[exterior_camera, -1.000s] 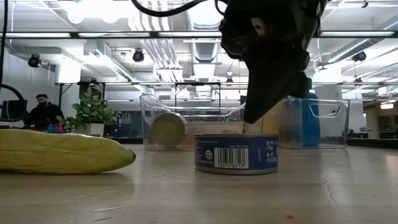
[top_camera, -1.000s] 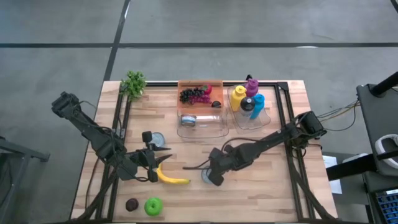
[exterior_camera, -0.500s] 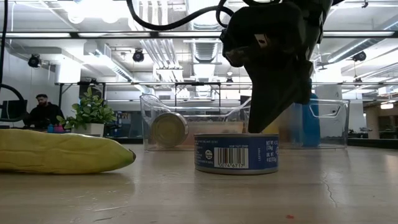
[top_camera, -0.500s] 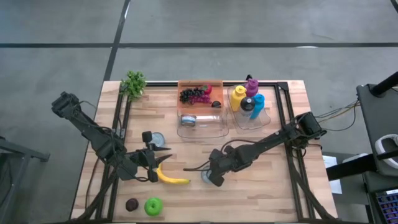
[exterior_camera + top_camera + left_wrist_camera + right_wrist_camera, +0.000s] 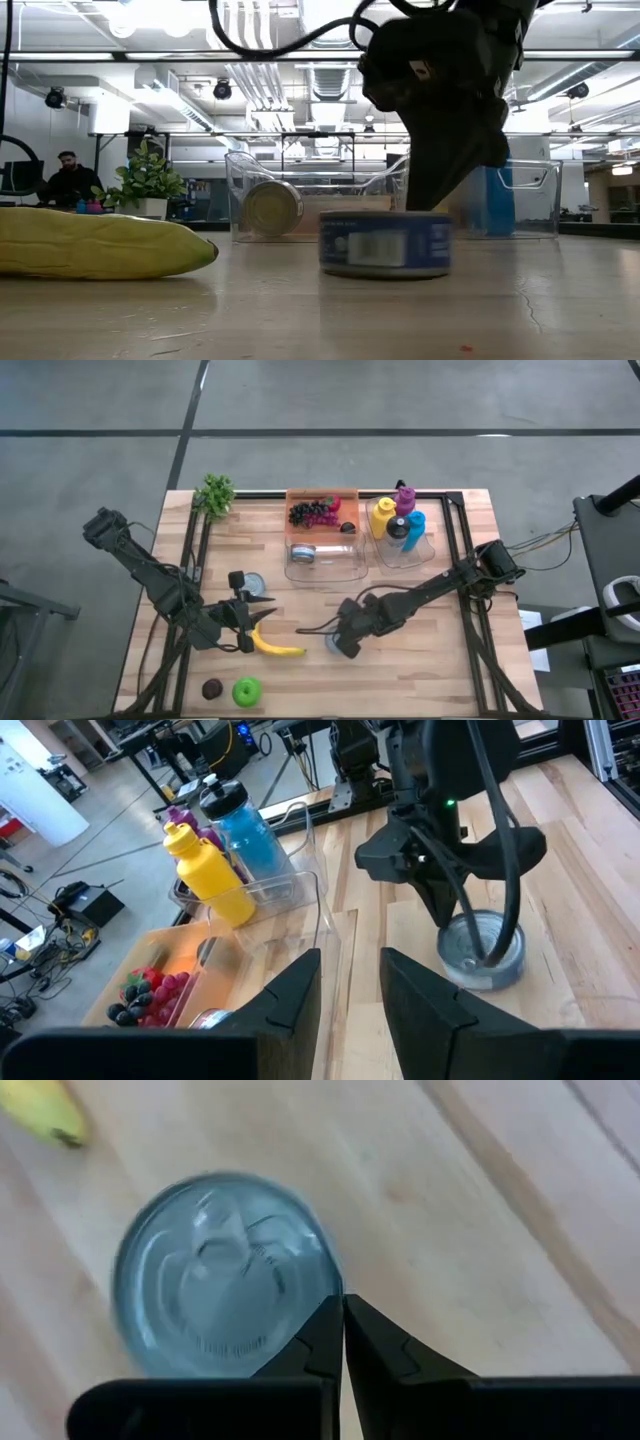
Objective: Pick & Place Food Item
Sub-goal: Put the blue can into the left transparent bin
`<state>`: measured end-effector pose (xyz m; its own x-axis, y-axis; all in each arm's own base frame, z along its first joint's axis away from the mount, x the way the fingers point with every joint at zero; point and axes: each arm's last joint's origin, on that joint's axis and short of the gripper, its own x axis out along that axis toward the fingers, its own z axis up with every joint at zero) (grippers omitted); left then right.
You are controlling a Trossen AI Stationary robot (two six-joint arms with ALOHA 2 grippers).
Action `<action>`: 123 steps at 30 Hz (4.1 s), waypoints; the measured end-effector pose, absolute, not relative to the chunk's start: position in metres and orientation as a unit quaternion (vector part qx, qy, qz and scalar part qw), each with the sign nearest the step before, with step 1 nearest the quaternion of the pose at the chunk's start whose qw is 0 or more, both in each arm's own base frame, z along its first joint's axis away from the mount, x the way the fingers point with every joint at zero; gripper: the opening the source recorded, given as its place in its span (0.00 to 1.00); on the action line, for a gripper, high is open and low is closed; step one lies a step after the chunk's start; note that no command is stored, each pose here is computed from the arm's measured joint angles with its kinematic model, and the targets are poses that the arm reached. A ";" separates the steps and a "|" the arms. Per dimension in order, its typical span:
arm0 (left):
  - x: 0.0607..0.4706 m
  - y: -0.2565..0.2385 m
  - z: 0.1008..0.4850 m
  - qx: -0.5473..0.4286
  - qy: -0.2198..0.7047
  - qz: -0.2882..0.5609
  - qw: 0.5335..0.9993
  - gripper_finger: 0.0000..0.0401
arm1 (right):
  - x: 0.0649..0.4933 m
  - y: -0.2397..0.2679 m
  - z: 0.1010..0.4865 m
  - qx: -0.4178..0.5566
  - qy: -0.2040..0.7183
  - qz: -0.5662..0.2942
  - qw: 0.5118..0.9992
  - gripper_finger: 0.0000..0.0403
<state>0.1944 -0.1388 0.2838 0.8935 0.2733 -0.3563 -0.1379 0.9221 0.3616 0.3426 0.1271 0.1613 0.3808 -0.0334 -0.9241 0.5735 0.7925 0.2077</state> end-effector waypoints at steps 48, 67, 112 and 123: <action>0.194 -0.139 0.284 0.162 0.204 0.108 0.959 0.26 | 0.321 0.118 0.138 0.292 0.535 -0.294 0.736 0.02; 0.194 -0.139 0.284 0.162 0.204 0.108 0.959 0.26 | 0.314 0.126 0.163 0.285 0.519 -0.275 0.757 0.02; 0.194 -0.139 0.284 0.161 0.204 0.108 0.960 0.26 | 0.310 0.120 0.227 0.029 0.510 -0.067 0.857 0.49; 0.195 -0.139 0.284 0.157 0.204 0.109 0.960 0.26 | 0.312 0.118 0.226 -0.077 0.514 -0.003 0.854 0.69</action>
